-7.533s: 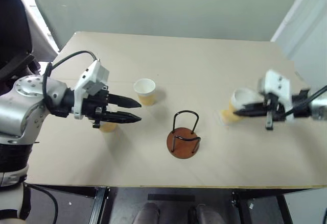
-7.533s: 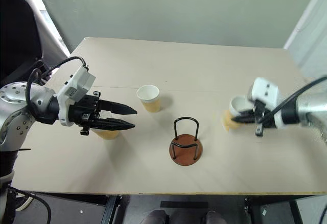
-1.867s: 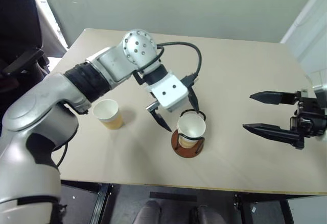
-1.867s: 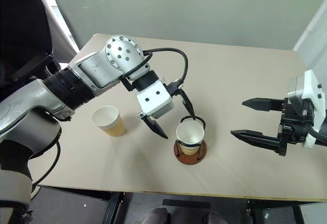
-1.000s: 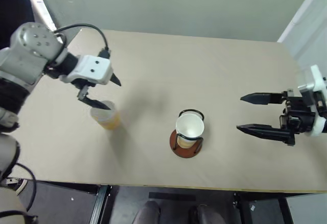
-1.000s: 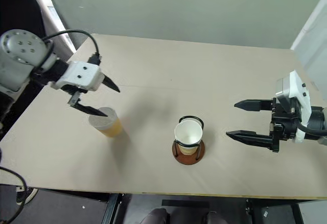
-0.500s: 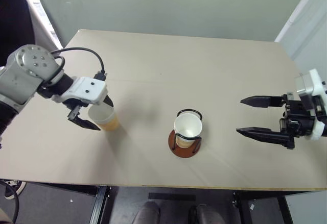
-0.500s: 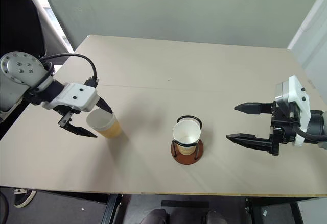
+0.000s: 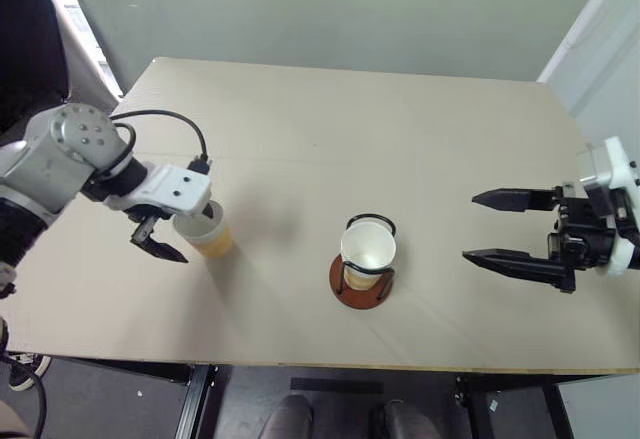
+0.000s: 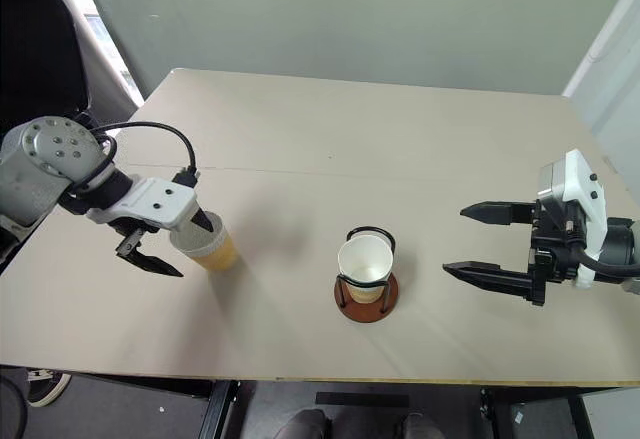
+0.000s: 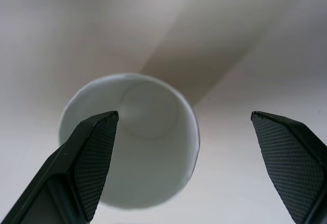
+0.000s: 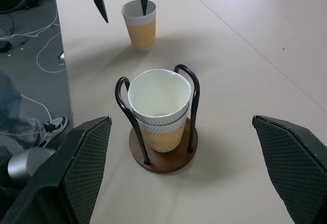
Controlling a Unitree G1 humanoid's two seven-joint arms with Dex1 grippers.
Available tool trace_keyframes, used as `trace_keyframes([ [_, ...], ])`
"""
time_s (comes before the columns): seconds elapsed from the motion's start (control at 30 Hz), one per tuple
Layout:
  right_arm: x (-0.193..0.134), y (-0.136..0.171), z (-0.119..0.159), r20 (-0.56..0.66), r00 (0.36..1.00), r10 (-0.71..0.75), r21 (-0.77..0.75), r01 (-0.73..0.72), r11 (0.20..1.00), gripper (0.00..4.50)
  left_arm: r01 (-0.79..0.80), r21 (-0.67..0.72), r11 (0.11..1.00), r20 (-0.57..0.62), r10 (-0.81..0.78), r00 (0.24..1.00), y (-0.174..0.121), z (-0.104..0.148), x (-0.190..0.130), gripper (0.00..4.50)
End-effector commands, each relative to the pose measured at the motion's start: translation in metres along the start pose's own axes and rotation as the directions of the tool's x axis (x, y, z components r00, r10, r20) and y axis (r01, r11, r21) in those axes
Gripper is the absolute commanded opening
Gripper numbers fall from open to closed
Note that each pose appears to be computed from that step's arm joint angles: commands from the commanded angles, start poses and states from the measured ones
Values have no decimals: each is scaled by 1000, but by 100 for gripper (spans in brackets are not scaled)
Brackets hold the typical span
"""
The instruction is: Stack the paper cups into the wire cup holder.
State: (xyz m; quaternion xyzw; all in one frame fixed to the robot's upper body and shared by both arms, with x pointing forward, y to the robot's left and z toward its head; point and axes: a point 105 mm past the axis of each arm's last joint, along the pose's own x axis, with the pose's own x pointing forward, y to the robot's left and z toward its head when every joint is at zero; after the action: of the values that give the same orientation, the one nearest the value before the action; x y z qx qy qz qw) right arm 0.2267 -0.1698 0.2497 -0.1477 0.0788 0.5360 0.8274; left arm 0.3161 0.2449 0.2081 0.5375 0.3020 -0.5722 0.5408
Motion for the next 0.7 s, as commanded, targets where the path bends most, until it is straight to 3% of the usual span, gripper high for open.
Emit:
trace_keyframes([
  [0.03,-3,2,10,26,999,-19,-48,21,999,450,7,31,999,-11,-7,1000,3,4,-1,354],
  [0.37,-6,2,11,20,999,-33,-50,34,998,450,8,56,998,-32,-6,999,10,7,4,1],
  [0.57,-5,2,10,23,999,-36,-48,37,998,450,-43,77,996,24,41,999,19,23,-10,1],
  [0.7,-5,0,11,26,999,-37,-53,39,998,450,-129,144,981,152,106,983,33,60,-33,1],
])
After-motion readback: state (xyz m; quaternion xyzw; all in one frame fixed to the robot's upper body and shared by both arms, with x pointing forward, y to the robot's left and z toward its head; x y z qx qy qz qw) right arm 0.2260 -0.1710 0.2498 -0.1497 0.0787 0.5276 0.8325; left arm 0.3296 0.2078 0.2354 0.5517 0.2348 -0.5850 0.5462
